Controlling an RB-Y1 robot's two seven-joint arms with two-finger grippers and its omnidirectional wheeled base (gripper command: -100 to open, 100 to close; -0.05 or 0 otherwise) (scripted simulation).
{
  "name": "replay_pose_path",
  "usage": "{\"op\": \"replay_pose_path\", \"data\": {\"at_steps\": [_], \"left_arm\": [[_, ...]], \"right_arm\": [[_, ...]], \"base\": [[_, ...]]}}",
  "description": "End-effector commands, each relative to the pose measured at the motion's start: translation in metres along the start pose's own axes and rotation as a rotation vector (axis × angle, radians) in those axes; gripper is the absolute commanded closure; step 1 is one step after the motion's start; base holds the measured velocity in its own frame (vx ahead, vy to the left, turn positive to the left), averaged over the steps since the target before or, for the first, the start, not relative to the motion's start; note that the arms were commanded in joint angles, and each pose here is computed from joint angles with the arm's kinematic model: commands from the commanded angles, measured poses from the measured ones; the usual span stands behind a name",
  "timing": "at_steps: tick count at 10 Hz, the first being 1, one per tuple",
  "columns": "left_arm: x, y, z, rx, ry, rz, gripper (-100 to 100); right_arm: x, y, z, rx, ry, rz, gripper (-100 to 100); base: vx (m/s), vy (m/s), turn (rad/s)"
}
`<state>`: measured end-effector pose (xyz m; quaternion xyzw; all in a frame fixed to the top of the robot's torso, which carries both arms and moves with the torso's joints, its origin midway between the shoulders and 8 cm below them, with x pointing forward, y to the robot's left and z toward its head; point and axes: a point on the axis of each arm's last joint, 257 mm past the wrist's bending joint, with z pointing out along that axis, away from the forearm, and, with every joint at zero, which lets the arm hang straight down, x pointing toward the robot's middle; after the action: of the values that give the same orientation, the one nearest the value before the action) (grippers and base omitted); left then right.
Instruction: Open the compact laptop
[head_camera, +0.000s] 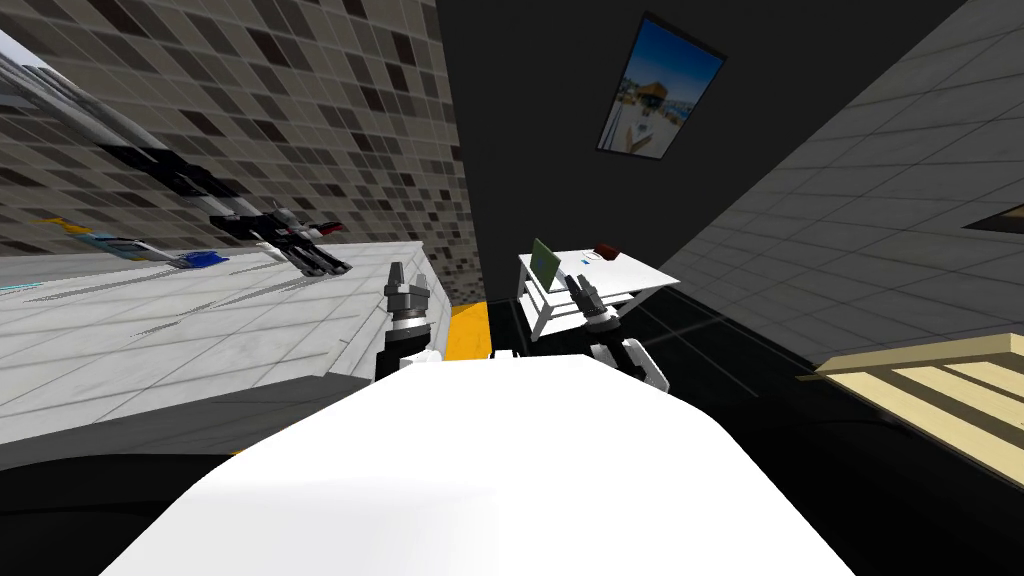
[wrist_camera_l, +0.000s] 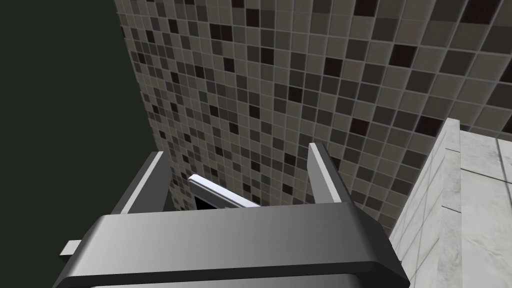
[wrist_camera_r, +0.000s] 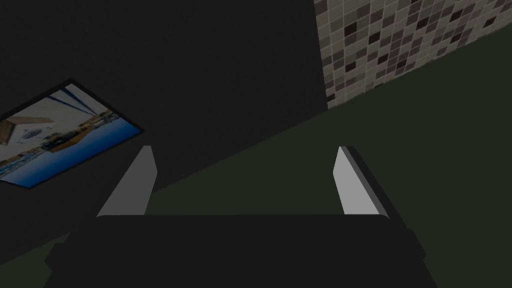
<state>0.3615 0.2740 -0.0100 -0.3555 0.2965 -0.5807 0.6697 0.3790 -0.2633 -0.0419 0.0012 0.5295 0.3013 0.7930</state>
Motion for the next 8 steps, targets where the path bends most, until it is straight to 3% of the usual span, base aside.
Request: {"op": "replay_pose_path", "data": {"at_steps": [1, 8], "left_arm": [[0.0, 0.0, 0.0, 0.0, 0.0, 0.0, 0], [0.0, 0.0, 0.0, 0.0, 0.0, 0.0, 0]], "right_arm": [[0.014, -0.018, -0.004, 0.01, 0.085, -0.134, -100], [0.035, -0.077, -0.019, 0.013, 0.292, -0.488, -100]], "base": [[0.071, 0.091, -0.019], [0.058, 0.077, -0.014]]}}
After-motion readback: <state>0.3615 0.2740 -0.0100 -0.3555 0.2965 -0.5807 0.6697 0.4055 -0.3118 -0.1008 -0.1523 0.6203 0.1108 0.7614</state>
